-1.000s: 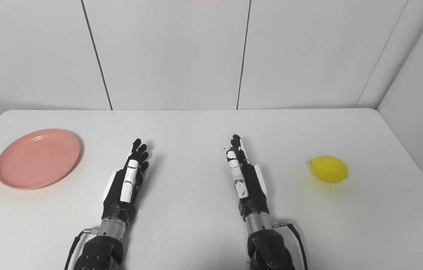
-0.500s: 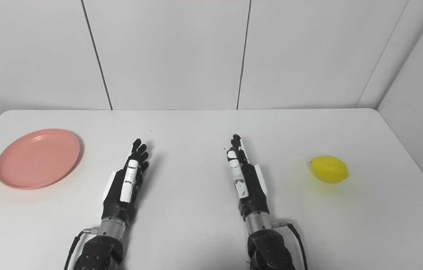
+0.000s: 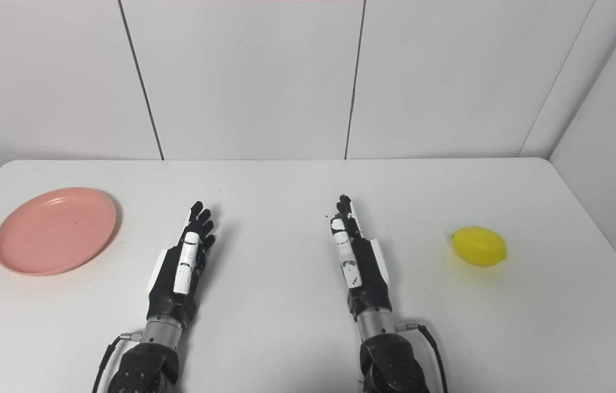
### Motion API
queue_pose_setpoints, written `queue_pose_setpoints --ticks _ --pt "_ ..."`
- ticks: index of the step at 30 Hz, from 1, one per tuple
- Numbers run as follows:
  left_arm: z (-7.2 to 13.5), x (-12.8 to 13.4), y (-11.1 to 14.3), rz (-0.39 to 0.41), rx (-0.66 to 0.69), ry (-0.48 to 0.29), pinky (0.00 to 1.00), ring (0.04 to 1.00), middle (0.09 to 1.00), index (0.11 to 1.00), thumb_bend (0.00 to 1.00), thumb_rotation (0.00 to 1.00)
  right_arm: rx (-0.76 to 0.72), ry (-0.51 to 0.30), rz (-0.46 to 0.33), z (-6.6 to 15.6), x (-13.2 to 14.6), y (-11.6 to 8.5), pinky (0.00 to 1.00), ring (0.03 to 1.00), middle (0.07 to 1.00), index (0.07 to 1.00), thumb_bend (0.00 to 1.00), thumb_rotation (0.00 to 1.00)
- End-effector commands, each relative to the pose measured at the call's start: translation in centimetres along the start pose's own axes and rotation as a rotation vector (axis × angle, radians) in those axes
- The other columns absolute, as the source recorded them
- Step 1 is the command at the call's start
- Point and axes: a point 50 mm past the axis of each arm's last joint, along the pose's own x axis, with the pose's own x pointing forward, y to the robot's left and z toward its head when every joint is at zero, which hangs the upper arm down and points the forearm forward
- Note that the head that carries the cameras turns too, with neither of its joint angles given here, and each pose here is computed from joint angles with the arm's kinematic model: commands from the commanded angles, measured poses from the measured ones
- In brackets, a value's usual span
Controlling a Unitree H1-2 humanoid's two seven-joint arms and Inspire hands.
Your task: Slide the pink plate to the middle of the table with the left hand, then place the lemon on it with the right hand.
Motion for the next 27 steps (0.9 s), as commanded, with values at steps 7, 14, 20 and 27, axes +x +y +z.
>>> queue_pose_setpoints --ticks 7,14,20,27 --pt "0.76 0.51 -0.31 -0.006 0.004 -0.077 1.0 1.0 1.0 1.0 0.51 1.0 0.011 -0.092 0.005 1.83 0.82 0.44 1.0 1.0 1.0 1.0 0.8 1.0" --pt "0.71 0.48 -0.27 -0.002 0.01 -0.085 1.0 1.0 1.0 1.0 0.52 1.0 0.007 -0.089 0.007 1.92 0.89 0.39 1.0 1.0 1.0 1.0 0.8 1.0" --pt "0.69 0.41 -0.25 0.002 0.023 -0.082 1.0 1.0 1.0 1.0 0.5 1.0 0.005 -0.093 0.004 1.89 1.03 0.37 1.0 1.0 1.0 1.0 0.8 1.0" --pt "0.64 0.51 -0.24 -0.003 0.017 -0.074 1.0 1.0 1.0 1.0 0.5 1.0 0.008 -0.097 0.006 1.9 1.06 0.39 1.0 1.0 1.0 1.0 0.79 1.0"
